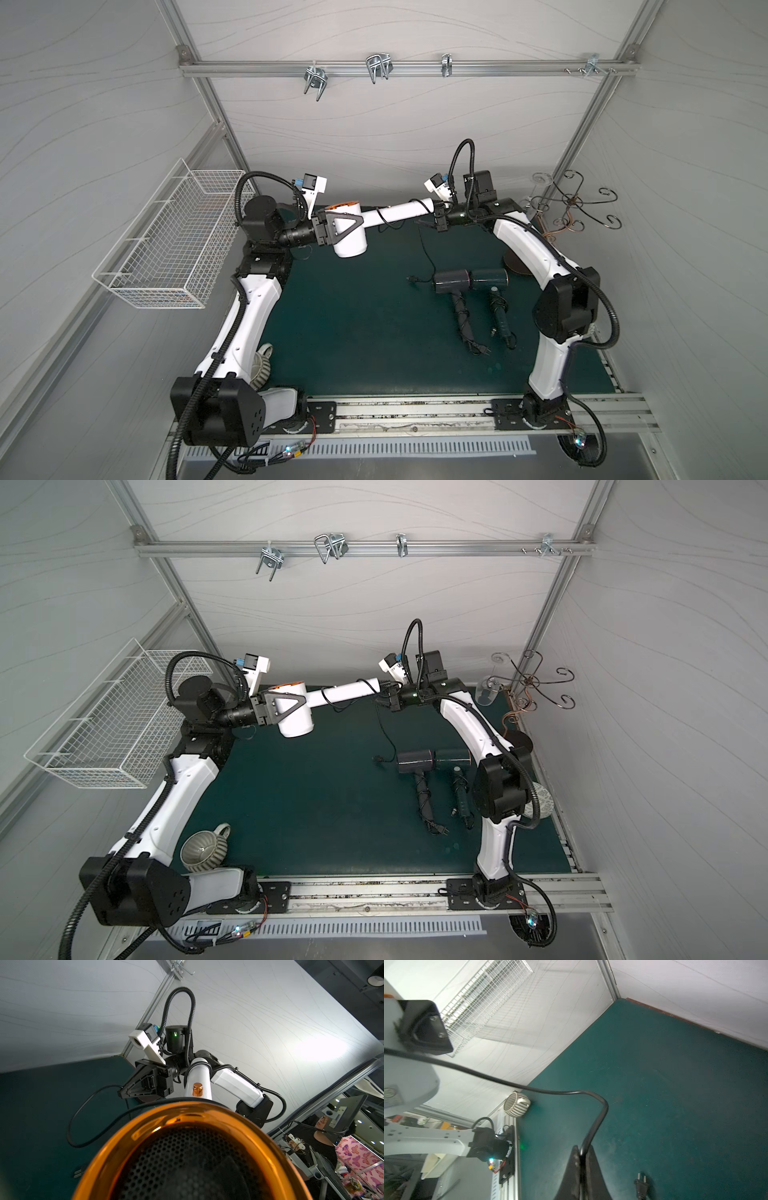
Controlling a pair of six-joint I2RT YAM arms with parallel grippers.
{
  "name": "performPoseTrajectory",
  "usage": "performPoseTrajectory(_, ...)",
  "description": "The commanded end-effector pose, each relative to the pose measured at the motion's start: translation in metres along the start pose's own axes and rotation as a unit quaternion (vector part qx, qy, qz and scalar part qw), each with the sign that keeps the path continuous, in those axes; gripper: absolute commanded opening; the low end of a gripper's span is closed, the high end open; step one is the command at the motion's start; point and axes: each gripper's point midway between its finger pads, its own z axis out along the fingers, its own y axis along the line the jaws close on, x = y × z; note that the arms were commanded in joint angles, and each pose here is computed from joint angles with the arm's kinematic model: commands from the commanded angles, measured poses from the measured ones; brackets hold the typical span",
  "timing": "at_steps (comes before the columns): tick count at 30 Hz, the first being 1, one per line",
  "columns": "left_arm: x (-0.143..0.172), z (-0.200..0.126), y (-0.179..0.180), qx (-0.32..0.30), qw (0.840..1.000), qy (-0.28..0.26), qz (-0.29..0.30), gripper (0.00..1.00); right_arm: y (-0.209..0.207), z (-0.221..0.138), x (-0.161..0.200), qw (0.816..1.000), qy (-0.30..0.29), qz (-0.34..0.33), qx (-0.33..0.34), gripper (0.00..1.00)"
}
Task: Wrap the cord around the hair dryer
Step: Wrap the power cord around the hair dryer.
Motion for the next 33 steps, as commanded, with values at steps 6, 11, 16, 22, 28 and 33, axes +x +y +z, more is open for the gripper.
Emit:
performPoseTrajectory(6,-0.057,-0.024,0.025,-0.08,0.992,-0.082,0.045,0.0,0.057,-0.019,-0.002,0.999,-0.025,-0.017,-0.044,0.0)
performPoseTrajectory(11,-0.041,-0.029,0.081,-0.175,0.983,-0.056,0.018,0.0,0.11,-0.015,-0.006,0.995,0.0,-0.077,-0.06,0.0)
performPoseTrajectory(16,-0.009,-0.036,0.138,-0.257,0.966,-0.024,-0.017,0.0,0.164,-0.017,-0.027,0.986,0.01,-0.149,-0.072,0.0)
performPoseTrajectory(22,0.043,-0.033,0.186,-0.316,0.947,0.033,-0.054,0.0,0.212,-0.034,-0.058,0.976,-0.016,-0.205,-0.071,0.0)
performPoseTrajectory(28,0.085,-0.031,0.214,-0.341,0.934,0.067,-0.084,0.0,0.24,-0.055,-0.097,0.958,-0.07,-0.273,-0.05,0.0)
performPoseTrajectory(33,0.104,-0.034,0.227,-0.352,0.928,0.075,-0.101,0.0,0.253,-0.071,-0.124,0.943,-0.115,-0.312,-0.028,0.0)
